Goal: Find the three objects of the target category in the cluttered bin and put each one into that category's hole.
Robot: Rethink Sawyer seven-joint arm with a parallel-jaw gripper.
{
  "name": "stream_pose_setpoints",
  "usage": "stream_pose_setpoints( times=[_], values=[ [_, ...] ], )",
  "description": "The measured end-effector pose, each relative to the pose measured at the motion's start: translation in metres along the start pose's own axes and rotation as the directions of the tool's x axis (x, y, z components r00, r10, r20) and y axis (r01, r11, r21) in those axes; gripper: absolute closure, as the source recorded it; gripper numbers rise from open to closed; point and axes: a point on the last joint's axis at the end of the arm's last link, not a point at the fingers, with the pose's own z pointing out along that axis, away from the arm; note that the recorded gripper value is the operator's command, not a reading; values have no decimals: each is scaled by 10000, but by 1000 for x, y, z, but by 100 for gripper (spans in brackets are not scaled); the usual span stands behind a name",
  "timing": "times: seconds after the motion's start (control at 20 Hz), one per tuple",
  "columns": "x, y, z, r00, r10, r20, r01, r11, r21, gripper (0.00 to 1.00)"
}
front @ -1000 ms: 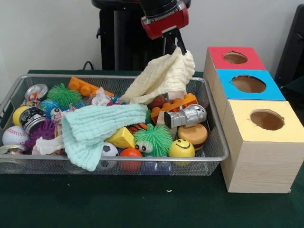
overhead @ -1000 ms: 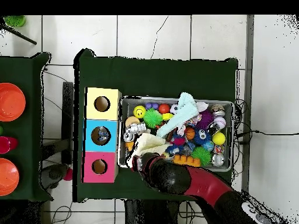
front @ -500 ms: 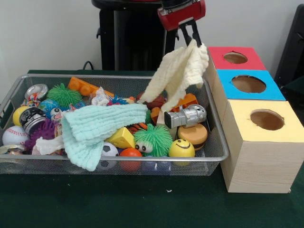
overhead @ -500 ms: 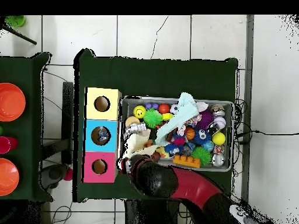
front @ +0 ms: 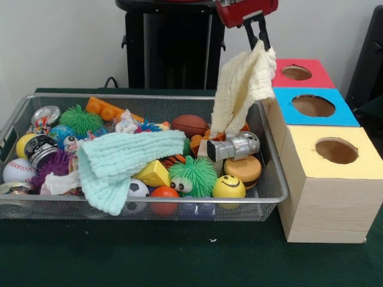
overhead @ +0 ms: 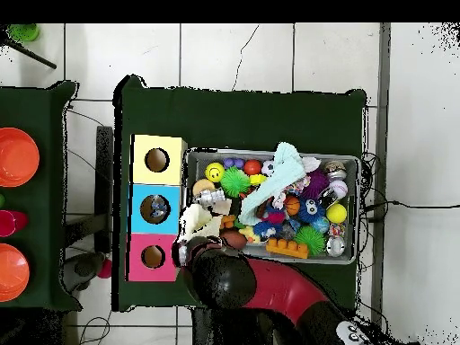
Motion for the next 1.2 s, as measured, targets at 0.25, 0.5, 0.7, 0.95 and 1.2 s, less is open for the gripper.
stream_pose_setpoints(
  times=[0.25,0.5,0.7,0.95,1.2],
  values=[
    [5,7,6,9997,-175,-146,179,9994,286,100],
    [12,1,17,9960,-822,-342,851,9919,944,100],
    [16,-16,25,9897,-1338,-506,1399,9790,1483,100],
    [19,-38,27,9858,-1574,-589,1658,9680,1883,100],
    [18,-56,26,9861,-1561,-565,1648,9617,2189,0]
  ],
)
